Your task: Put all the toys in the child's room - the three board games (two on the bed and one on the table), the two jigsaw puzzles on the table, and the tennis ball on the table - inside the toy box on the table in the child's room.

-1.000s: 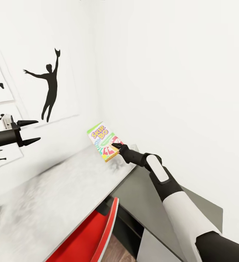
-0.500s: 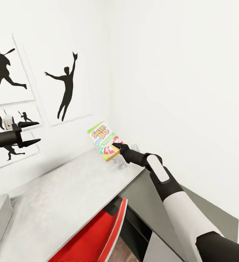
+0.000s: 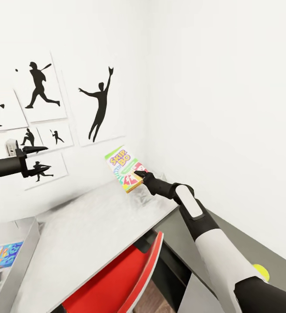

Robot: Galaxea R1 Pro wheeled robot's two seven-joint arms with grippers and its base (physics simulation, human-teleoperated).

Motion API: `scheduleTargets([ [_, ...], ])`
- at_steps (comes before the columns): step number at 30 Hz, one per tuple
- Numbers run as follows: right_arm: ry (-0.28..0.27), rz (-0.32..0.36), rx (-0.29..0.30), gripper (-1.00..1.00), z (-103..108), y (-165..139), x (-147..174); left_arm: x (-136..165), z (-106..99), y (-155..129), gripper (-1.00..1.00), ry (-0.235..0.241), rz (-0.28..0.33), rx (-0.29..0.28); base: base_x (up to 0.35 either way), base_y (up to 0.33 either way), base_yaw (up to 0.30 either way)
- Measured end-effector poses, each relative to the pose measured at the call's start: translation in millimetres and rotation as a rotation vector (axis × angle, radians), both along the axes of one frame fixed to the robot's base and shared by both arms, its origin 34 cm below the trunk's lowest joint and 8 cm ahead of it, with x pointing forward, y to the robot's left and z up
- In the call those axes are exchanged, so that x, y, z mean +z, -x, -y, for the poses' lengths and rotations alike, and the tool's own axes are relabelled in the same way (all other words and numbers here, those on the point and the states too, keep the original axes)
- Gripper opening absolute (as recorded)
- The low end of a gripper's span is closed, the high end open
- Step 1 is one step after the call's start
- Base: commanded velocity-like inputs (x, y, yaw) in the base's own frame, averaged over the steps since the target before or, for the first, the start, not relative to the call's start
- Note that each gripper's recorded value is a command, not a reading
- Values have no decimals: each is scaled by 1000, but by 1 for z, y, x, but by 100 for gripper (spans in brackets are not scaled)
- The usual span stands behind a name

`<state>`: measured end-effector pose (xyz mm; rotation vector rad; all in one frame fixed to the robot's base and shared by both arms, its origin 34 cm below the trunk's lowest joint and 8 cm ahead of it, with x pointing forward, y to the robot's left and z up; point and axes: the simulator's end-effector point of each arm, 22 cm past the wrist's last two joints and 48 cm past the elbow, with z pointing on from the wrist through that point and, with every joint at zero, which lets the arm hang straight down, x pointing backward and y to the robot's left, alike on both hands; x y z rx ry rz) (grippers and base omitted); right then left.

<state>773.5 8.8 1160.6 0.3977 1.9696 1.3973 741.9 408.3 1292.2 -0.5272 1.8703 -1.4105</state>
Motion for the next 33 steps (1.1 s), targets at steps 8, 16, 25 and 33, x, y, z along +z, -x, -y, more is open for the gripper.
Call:
scheduleTargets([
  [8, 2, 2, 1, -100, -1, 0, 0, 0, 0, 0, 100, 0, 0, 0, 0, 11, 2],
  [16, 7, 3, 2, -100, -2, 1, 0, 0, 0, 0, 100, 0, 0, 0, 0, 130, 46],
  [25, 8, 7, 1, -100, -2, 1, 2, 2, 0, 1, 100, -1, 3, 1, 0, 69, 230],
  [33, 6, 7, 1, -100, -2, 1, 3, 2, 0, 1, 100, -3, 2, 0, 0, 2, 36],
])
